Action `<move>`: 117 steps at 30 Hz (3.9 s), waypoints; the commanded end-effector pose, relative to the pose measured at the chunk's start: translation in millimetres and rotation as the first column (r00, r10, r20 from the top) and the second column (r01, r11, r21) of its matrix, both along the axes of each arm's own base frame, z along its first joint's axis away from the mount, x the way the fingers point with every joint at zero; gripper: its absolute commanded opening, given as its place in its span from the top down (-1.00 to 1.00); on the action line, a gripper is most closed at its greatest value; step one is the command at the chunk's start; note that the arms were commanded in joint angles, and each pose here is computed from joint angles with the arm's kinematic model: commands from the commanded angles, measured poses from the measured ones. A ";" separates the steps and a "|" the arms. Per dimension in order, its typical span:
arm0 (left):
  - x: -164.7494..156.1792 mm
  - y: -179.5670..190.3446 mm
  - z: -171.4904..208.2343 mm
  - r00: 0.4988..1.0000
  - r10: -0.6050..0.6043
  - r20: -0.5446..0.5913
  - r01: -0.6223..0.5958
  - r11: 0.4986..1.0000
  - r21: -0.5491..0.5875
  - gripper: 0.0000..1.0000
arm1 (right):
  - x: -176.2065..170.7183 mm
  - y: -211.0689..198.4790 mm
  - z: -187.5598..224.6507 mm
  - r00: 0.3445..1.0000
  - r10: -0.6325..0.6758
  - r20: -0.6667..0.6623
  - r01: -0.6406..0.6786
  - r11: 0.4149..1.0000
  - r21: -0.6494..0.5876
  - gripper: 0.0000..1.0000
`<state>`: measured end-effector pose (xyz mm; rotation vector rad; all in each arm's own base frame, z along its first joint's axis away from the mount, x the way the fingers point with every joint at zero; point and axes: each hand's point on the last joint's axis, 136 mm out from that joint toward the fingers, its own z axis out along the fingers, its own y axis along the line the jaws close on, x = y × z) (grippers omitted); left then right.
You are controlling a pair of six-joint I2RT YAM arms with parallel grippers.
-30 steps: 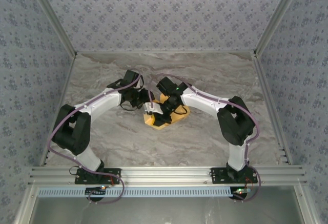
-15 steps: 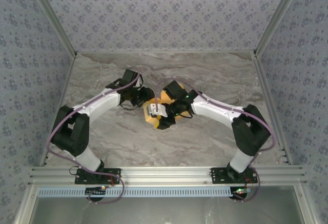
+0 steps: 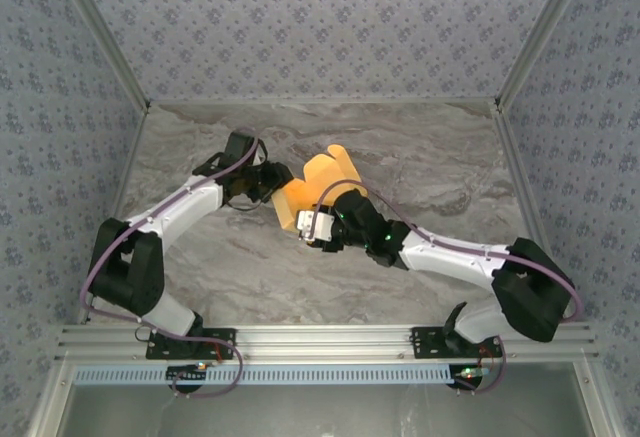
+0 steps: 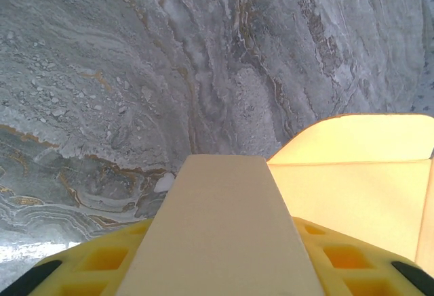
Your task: Fold the paper box
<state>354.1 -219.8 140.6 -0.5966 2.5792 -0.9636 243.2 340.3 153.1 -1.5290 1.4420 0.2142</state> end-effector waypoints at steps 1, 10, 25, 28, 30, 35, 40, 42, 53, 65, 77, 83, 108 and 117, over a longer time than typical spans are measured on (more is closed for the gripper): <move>5.2 6.3 12.2 0.997 0.081 0.009 -0.080 0.995 -0.050 0.41 | 11.8 6.1 35.9 0.984 -0.119 0.133 0.099 0.984 0.150 0.01; 6.3 7.3 16.9 0.992 0.126 -0.024 -0.128 0.989 -0.077 0.41 | 0.5 15.4 34.8 0.970 -0.133 0.204 0.094 0.978 0.187 -0.04; 2.4 5.3 6.3 0.981 0.165 -0.100 -0.176 0.977 -0.118 0.40 | -0.8 20.9 14.7 0.954 -0.182 0.240 0.144 0.975 0.167 -0.12; 1.8 5.2 6.2 0.980 0.168 -0.105 -0.180 0.976 -0.122 0.40 | 3.3 23.3 11.6 0.945 -0.203 0.256 0.164 0.972 0.167 -0.08; 1.1 5.5 5.8 0.980 0.169 -0.107 -0.182 0.976 -0.122 0.40 | 6.4 23.5 10.8 0.939 -0.218 0.268 0.178 0.970 0.165 -0.05; 0.7 6.4 5.8 0.979 0.174 -0.109 -0.187 0.975 -0.123 0.41 | 12.4 25.0 10.0 0.926 -0.244 0.287 0.202 0.965 0.169 0.06; -0.4 6.1 2.4 0.977 0.177 -0.119 -0.191 0.974 -0.123 0.41 | 16.7 28.4 10.5 0.919 -0.262 0.293 0.215 0.959 0.184 0.11; -0.2 6.0 1.3 0.977 0.176 -0.119 -0.190 0.974 -0.122 0.41 | 13.1 33.2 6.6 0.933 -0.226 0.281 0.184 0.968 0.170 0.11; 0.3 5.6 -1.2 0.980 0.164 -0.111 -0.177 0.977 -0.118 0.41 | -6.3 42.5 -9.4 0.993 -0.020 0.113 0.011 0.997 0.074 -0.02; 15.5 20.6 7.2 0.974 0.226 -0.019 -0.227 0.967 -0.120 0.50 | -18.4 -15.0 98.0 0.965 -0.234 -0.120 0.260 0.917 0.303 -0.89; 55.7 29.7 44.8 0.896 0.315 0.312 -0.271 0.946 -0.178 0.52 | 11.7 -118.4 77.9 0.134 -0.161 -0.978 0.991 0.016 0.133 -0.37; 56.9 23.5 92.1 0.667 0.216 0.713 -0.217 0.972 -0.090 0.65 | 14.7 -122.0 32.6 -0.046 -0.013 -0.999 0.995 -0.090 -0.045 -0.22; 51.7 19.5 29.4 0.726 0.336 0.600 -0.315 0.938 -0.145 0.53 | 52.6 -159.3 45.9 0.302 -0.541 -0.785 0.902 0.428 0.053 -0.56; 43.9 -7.1 7.4 0.815 0.289 0.502 -0.215 0.956 -0.200 0.52 | 95.1 -122.8 41.2 0.467 -0.517 -0.717 0.650 0.751 -0.118 -0.47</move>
